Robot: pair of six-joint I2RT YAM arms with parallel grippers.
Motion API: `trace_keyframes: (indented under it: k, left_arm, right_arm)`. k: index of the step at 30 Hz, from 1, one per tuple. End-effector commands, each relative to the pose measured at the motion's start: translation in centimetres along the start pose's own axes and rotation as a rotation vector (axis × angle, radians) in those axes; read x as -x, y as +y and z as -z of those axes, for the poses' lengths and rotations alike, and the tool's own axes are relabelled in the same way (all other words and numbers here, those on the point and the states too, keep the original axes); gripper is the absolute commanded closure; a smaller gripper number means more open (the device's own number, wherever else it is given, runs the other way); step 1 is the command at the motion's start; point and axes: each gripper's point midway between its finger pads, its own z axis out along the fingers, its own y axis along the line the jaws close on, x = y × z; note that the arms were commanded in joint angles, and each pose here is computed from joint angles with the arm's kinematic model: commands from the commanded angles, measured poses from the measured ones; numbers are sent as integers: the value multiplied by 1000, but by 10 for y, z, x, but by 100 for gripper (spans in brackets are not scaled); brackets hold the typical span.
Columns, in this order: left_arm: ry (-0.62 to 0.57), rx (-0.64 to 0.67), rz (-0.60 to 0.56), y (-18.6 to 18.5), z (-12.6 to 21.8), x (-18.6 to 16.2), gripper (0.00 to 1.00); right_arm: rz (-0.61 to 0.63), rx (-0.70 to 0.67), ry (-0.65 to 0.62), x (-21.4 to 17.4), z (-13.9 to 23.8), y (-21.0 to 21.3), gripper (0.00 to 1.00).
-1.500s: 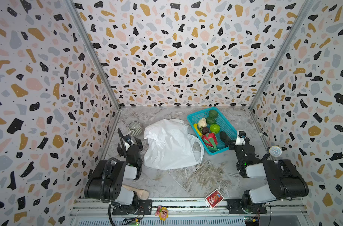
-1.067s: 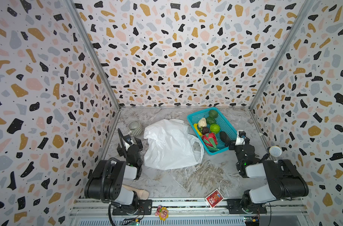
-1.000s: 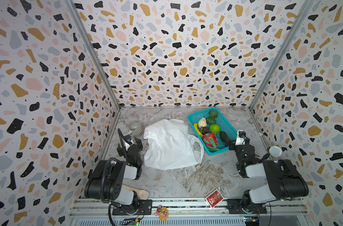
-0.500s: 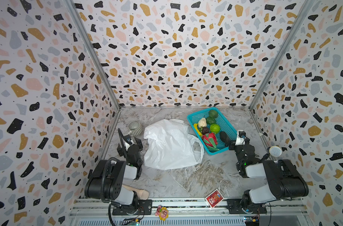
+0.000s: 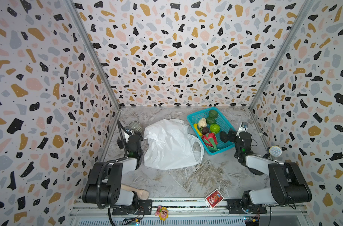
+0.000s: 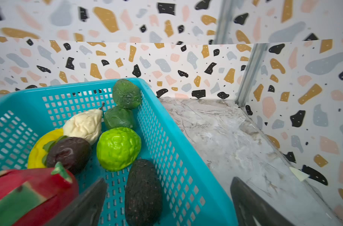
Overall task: Place the fruits into the plastic bag
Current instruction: 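Reach the left gripper to the bag mouth while the right gripper moves over the basket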
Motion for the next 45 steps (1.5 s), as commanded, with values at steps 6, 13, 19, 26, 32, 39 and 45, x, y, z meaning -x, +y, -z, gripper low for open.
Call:
trace_keyframes:
  k: [6,13,19,26,32,39,45]
  left_arm:
    - [140,222,125,37,18,35,0]
    - [195,-136,103,-45,105,95,0]
    - [378,-663,-21,-179,196,59,0]
    - [558,-812,-372,-275,233,-25,0]
    - [628,-691,-532,-299,215,-73,1]
    - [664,-633,-619,-311,204,-101,7]
    - [695,-615,-655,-315,200,-124,16]
  right_arm:
    - [-105,184,134,32,61,89,8]
    - [-36,484,254,16,110,167,8]
    - [-75,439,288,20,94,148,8]
    - [-159,369,371,11,73,112,8]
    - [-159,412,418,-1,77,116,8]
    - [-146,455,417,5,80,124,9]
    - [-143,474,407,8,84,125,9]
